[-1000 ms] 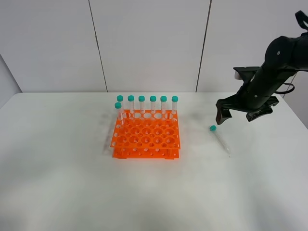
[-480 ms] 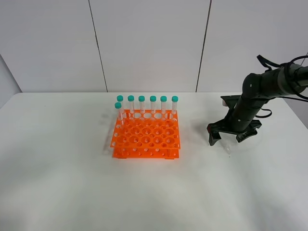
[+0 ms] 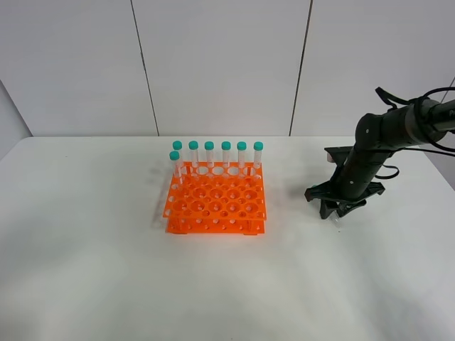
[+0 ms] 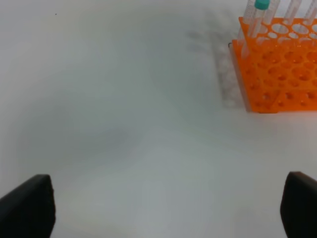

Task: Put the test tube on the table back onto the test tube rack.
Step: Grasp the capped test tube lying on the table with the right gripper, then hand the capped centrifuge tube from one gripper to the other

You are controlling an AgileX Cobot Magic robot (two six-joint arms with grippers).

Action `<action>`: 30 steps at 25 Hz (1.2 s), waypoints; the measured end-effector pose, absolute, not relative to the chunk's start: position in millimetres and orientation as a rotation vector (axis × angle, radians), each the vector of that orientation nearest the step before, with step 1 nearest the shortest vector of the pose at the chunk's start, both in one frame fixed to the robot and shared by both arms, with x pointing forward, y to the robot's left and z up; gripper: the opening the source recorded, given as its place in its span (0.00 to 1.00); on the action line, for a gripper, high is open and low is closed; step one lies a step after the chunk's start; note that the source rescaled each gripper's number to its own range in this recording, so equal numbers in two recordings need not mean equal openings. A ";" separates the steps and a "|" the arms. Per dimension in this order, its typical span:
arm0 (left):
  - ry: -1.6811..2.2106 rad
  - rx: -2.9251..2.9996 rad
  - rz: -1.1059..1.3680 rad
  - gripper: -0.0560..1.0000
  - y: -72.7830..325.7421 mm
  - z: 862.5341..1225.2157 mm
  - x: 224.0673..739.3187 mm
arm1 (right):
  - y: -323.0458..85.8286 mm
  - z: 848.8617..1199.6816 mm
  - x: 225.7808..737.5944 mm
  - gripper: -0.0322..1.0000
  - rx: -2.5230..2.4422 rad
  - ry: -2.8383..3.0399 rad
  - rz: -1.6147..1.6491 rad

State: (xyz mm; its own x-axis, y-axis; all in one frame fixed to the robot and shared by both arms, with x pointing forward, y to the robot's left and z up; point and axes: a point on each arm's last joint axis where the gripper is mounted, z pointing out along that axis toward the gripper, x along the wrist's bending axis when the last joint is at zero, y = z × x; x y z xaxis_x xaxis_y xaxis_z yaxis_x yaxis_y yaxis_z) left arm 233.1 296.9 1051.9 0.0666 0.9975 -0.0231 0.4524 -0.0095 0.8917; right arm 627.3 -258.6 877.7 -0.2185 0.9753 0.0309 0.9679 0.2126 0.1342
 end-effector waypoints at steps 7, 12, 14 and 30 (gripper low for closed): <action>1.491 1.572 0.891 1.00 296.9 1051.9 233.1 | -259.8 890.6 626.0 0.06 1.887 2.404 0.191; 1.491 1.572 0.891 1.00 296.9 1051.9 233.1 | -259.5 950.2 616.0 0.06 1.736 2.431 0.281; 1.491 1.572 0.891 1.00 296.9 1051.9 233.1 | -257.2 980.9 606.6 0.06 1.658 2.455 0.356; 1.491 1.572 0.891 1.00 296.9 1051.9 233.1 | -176.3 1073.6 534.6 0.06 0.724 2.909 0.893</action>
State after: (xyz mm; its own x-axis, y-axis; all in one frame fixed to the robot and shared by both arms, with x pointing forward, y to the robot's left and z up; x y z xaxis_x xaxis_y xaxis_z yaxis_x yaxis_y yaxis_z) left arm 233.1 296.9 1051.9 0.0666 0.9975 -0.0231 0.4524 -0.0095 0.8917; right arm 534.6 -176.3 1073.6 -0.8929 0.4344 0.1189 0.4263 0.7299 0.5344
